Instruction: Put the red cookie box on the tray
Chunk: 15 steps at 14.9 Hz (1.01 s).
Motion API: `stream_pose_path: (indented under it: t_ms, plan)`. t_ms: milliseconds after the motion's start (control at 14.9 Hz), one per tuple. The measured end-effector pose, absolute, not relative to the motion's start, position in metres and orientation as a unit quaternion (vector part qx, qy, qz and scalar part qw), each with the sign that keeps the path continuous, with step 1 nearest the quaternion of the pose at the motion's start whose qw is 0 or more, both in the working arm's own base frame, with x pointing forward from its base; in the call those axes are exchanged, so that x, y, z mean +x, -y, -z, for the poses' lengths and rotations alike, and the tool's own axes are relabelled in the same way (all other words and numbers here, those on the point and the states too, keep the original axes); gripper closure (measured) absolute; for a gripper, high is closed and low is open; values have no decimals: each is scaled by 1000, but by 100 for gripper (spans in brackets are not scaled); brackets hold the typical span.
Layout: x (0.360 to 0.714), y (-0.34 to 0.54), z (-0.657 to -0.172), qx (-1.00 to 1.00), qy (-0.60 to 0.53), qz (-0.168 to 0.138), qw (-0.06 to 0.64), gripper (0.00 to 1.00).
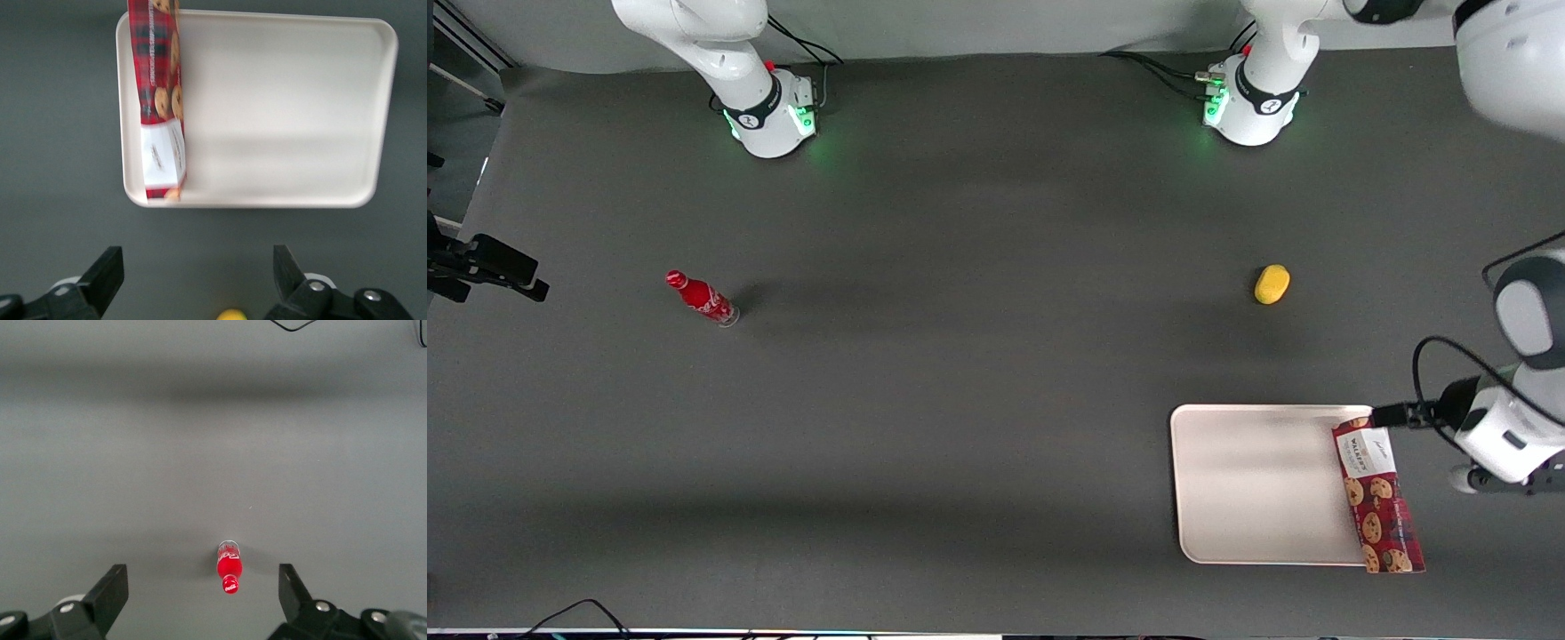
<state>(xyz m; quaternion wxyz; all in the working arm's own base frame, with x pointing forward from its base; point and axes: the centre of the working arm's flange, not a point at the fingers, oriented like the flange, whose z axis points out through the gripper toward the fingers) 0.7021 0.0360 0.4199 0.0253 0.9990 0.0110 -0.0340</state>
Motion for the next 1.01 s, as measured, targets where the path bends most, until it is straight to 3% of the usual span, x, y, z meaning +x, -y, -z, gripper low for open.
stream_pose_path:
  t_ms: [201,670,1006]
  plan:
    - [668,-28,-474,999,-9,47,15,0]
    - [566,37,-526,998,4,54,-14,0]
    - [542,48,-538,998,14,62,-18,0]
